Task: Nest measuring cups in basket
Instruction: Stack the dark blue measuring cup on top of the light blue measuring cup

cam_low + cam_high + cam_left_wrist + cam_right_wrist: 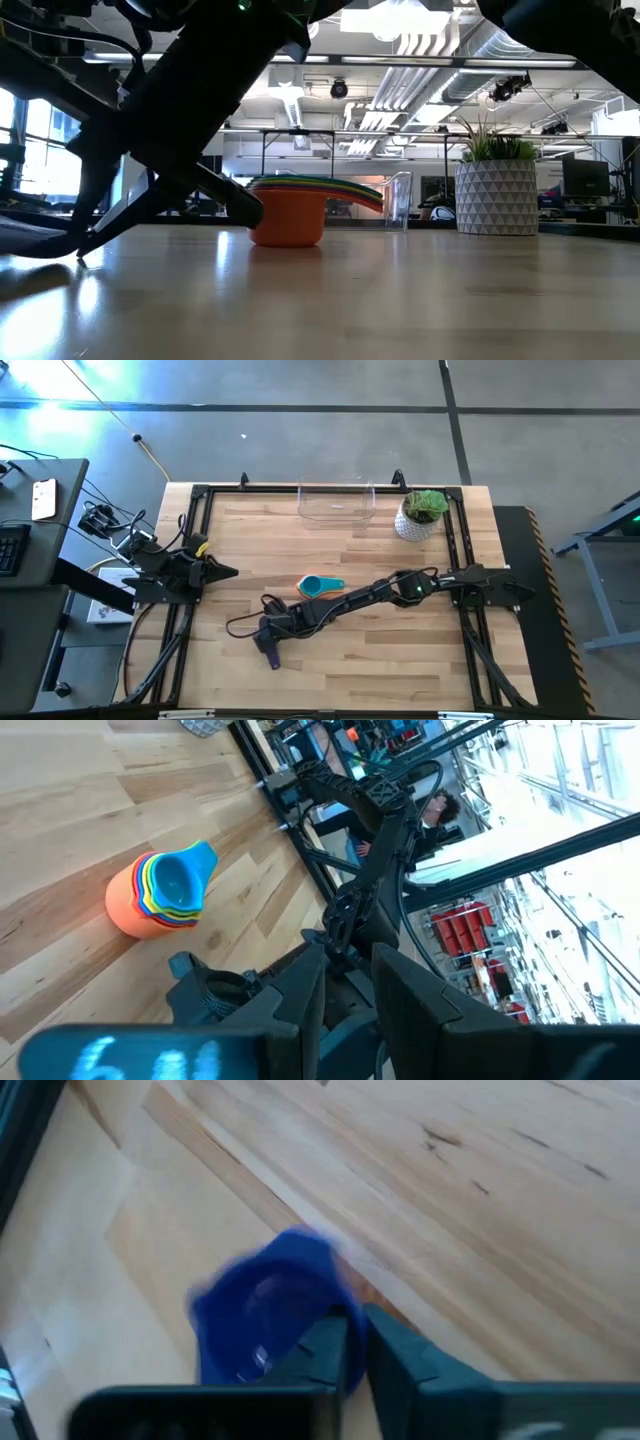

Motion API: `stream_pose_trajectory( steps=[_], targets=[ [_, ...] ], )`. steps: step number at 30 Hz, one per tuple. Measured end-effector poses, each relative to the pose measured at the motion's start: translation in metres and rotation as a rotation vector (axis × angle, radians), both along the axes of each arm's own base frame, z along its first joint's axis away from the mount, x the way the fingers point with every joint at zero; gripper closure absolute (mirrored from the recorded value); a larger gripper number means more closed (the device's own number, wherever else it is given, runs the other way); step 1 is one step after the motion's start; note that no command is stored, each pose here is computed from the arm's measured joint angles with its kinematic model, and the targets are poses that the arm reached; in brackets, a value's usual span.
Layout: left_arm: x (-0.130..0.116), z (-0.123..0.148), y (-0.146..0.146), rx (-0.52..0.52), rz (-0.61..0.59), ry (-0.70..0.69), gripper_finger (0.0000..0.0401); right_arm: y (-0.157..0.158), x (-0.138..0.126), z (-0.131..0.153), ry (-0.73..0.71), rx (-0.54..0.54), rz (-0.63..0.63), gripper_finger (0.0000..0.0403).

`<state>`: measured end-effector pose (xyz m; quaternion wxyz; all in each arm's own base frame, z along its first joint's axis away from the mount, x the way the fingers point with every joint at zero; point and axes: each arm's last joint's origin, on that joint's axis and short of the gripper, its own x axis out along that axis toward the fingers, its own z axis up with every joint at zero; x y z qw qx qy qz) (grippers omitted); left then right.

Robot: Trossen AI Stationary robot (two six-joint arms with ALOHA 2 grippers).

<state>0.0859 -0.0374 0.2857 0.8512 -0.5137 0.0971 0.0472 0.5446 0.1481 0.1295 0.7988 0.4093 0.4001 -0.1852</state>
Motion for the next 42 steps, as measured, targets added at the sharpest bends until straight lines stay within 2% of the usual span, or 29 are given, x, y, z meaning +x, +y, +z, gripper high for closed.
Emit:
stream_pose_trajectory(
  steps=[2, 5, 11, 21, 27, 34, 39, 42],
  targets=[
    [0.0, 0.0, 0.0, 0.0, 0.0, 0.0, 0.0325, 0.0, 0.0, 0.0, 0.002, -0.01, 0.024, 0.0395],
    [0.0, 0.0, 0.0, 0.0, 0.0, 0.0, 0.0325, -0.002, 0.0, 0.0, 0.012, -0.01, 0.03, 0.0391],
    [0.0, 0.0, 0.0, 0.0, 0.0, 0.001, 0.0325, -0.012, -0.003, 0.014, 0.039, -0.046, 0.166, 0.0398],
    [0.0, -0.002, 0.0, 0.011, 0.002, 0.016, 0.0325, -0.047, -0.01, 0.078, -0.039, -0.11, 0.413, 0.0401],
    [0.0, -0.002, 0.0, 0.014, 0.003, 0.021, 0.0325, -0.081, -0.029, 0.113, 0.025, -0.215, 0.535, 0.0402],
    [-0.001, -0.003, 0.001, 0.02, 0.006, 0.028, 0.0325, -0.108, -0.059, 0.147, 0.127, -0.41, 0.812, 0.0402],
    [-0.001, -0.003, 0.001, 0.019, 0.011, 0.026, 0.0325, -0.121, -0.072, 0.149, 0.196, -0.504, 1.045, 0.0402],
    [0.0, -0.003, 0.001, 0.015, 0.034, 0.022, 0.0325, -0.127, -0.073, 0.147, 0.204, -0.545, 1.138, 0.0402]
  ],
)
